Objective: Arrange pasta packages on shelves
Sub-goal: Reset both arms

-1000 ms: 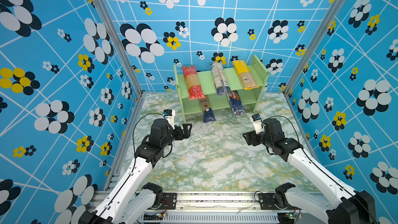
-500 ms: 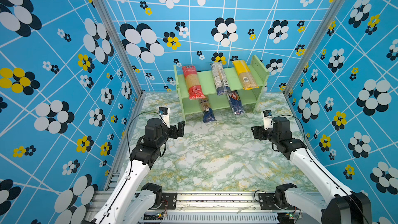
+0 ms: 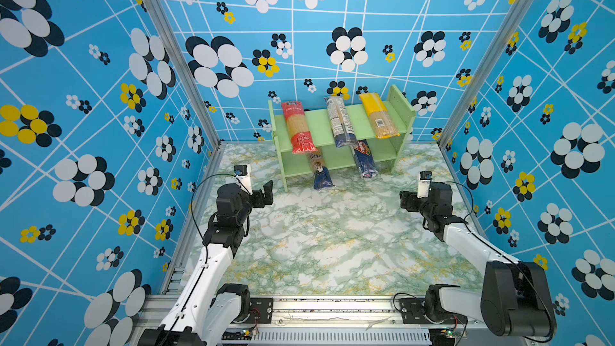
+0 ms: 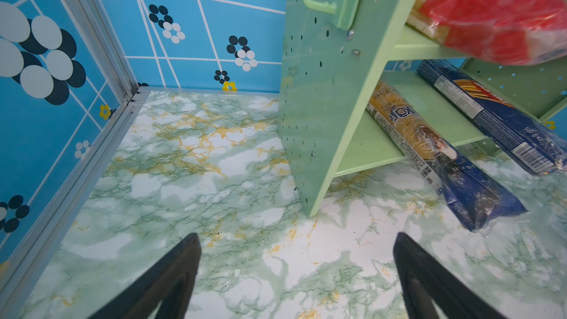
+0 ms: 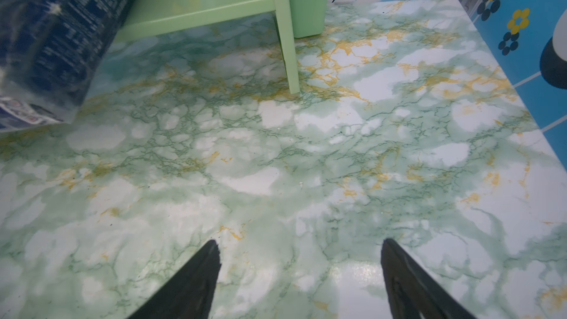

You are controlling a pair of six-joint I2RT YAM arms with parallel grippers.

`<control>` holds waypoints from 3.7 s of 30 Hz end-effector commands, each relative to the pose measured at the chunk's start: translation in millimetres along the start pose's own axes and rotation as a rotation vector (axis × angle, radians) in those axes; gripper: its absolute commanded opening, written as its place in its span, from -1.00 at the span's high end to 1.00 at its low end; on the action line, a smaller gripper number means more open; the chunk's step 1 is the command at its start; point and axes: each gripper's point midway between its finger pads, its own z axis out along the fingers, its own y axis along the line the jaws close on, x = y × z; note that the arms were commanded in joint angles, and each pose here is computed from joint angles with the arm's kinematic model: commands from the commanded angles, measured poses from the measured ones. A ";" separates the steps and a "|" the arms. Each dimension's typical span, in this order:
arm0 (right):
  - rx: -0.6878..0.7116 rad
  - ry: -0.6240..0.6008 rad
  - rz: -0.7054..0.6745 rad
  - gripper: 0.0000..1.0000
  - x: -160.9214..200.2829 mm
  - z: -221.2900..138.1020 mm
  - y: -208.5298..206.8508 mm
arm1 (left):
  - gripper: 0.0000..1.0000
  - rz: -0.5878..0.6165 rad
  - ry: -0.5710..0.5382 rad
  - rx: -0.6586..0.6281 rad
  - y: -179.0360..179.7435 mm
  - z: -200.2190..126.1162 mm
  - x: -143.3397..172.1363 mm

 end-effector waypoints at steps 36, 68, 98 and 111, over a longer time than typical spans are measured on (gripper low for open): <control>0.088 -0.229 0.025 -0.71 8.8 29.9 -21.9 | -0.98 -0.008 -0.004 -0.069 53.3 54.9 86.4; 0.090 -0.225 0.024 -0.98 9.2 30.7 -21.8 | -0.98 0.090 0.025 -0.098 55.1 85.3 107.0; 0.092 -0.225 0.021 -0.98 8.8 30.8 -21.4 | -0.98 0.106 0.027 -0.109 53.2 85.8 107.5; 0.096 -0.224 0.021 -0.99 8.3 31.0 -21.9 | -0.98 0.103 0.027 -0.107 53.6 85.9 107.4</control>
